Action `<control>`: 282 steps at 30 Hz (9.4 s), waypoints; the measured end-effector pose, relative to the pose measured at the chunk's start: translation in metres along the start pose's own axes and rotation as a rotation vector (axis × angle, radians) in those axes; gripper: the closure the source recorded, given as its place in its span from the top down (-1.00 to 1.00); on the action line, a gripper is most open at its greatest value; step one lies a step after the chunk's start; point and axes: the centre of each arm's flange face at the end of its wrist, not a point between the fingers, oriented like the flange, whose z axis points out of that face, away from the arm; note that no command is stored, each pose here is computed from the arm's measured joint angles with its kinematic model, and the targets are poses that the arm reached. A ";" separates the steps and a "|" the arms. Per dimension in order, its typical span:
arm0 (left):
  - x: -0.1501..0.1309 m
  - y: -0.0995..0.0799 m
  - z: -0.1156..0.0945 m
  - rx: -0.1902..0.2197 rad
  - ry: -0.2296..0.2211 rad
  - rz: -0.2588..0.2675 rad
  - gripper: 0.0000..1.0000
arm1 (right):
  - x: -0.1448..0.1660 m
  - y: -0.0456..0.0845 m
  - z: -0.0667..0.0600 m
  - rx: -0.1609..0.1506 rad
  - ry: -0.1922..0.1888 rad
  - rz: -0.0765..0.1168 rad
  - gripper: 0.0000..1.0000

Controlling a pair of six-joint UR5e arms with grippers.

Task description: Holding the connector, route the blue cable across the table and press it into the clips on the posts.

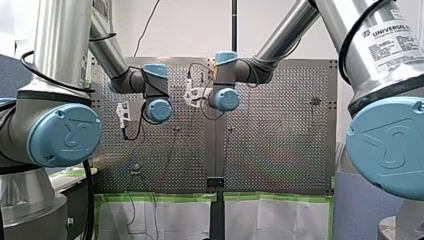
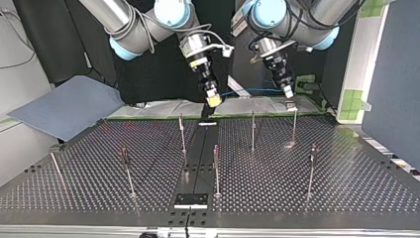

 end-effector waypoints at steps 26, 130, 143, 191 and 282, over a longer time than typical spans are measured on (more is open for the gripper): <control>-0.091 0.006 0.016 0.023 -0.082 -0.055 -1.00 | 0.075 -0.024 0.060 0.059 0.090 0.034 -1.00; -0.131 0.096 0.195 -0.040 -0.137 -0.082 -1.00 | 0.099 -0.033 0.140 0.140 0.048 0.115 -1.00; -0.126 0.075 0.208 0.103 -0.131 -0.120 -1.00 | 0.087 -0.032 0.144 0.141 0.031 0.114 -1.00; -0.115 0.061 0.244 0.203 -0.142 -0.152 -1.00 | 0.109 -0.020 0.155 0.093 0.056 0.128 -1.00; -0.117 0.060 0.124 0.249 0.186 -0.366 1.00 | 0.079 -0.028 0.152 0.000 -0.033 0.089 -1.00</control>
